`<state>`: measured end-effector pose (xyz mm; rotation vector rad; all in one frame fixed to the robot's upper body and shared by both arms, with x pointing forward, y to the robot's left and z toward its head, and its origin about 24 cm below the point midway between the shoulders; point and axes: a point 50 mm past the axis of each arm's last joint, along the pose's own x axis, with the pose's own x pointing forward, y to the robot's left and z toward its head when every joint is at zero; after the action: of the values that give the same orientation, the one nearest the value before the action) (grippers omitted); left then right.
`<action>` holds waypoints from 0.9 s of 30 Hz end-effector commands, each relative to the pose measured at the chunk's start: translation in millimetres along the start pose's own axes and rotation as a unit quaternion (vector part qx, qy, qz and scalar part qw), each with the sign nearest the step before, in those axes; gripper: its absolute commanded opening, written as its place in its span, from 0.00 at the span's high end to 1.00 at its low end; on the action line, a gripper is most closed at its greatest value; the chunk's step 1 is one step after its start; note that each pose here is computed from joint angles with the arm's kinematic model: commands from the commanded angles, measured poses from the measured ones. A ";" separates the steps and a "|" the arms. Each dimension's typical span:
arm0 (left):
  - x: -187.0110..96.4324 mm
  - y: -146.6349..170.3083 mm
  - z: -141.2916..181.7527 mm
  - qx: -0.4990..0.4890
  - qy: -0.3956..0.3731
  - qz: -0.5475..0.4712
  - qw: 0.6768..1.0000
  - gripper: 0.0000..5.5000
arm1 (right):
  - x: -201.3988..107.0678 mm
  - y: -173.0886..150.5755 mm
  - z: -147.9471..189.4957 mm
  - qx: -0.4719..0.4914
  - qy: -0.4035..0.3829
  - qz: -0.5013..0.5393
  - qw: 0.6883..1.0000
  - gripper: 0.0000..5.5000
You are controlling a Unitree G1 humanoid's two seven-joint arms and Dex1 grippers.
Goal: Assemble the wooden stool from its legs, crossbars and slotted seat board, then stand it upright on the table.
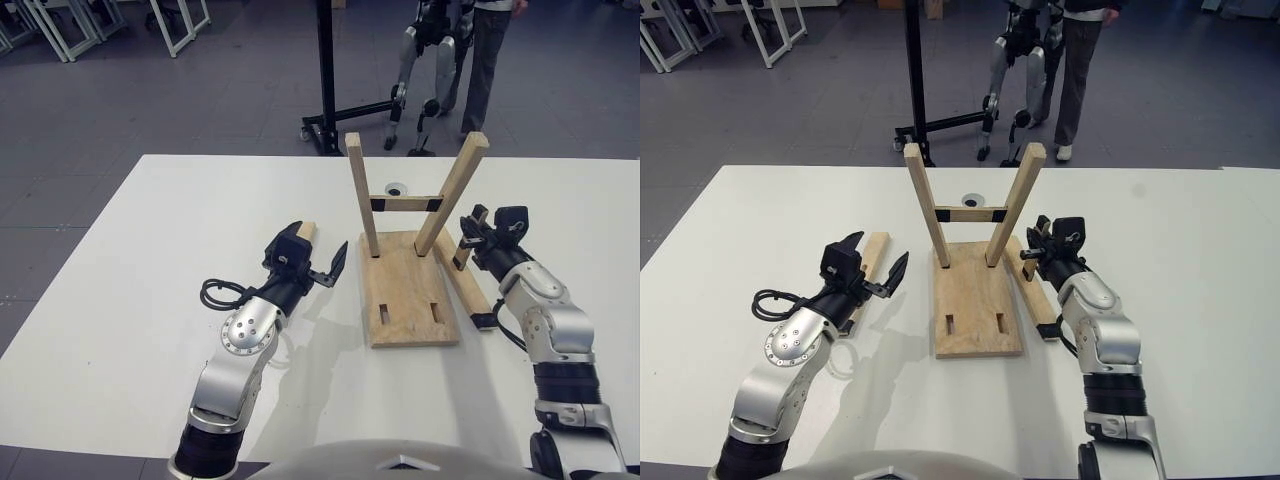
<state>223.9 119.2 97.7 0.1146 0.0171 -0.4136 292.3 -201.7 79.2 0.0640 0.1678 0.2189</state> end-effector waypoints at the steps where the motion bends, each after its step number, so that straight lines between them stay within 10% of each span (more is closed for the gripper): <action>1: 2.8 -0.1 1.7 0.008 -0.001 -0.005 1.000 0.16 | 3.6 2.6 -14.8 0.004 0.016 -0.005 1.000 0.93; 17: 1.8 -0.5 0.0 0.008 0.005 -0.006 1.000 0.16 | -54.6 -7.8 -127.8 0.022 0.133 -0.080 0.988 0.93; 27: 0.9 2.6 -1.6 0.009 0.010 0.000 1.000 0.16 | -66.7 -6.7 -61.4 -0.040 -0.022 -0.201 0.979 0.93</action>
<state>224.2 120.1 97.7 0.1241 0.0175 -0.4096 231.5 -223.4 48.5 -0.0370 -0.0191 -0.1609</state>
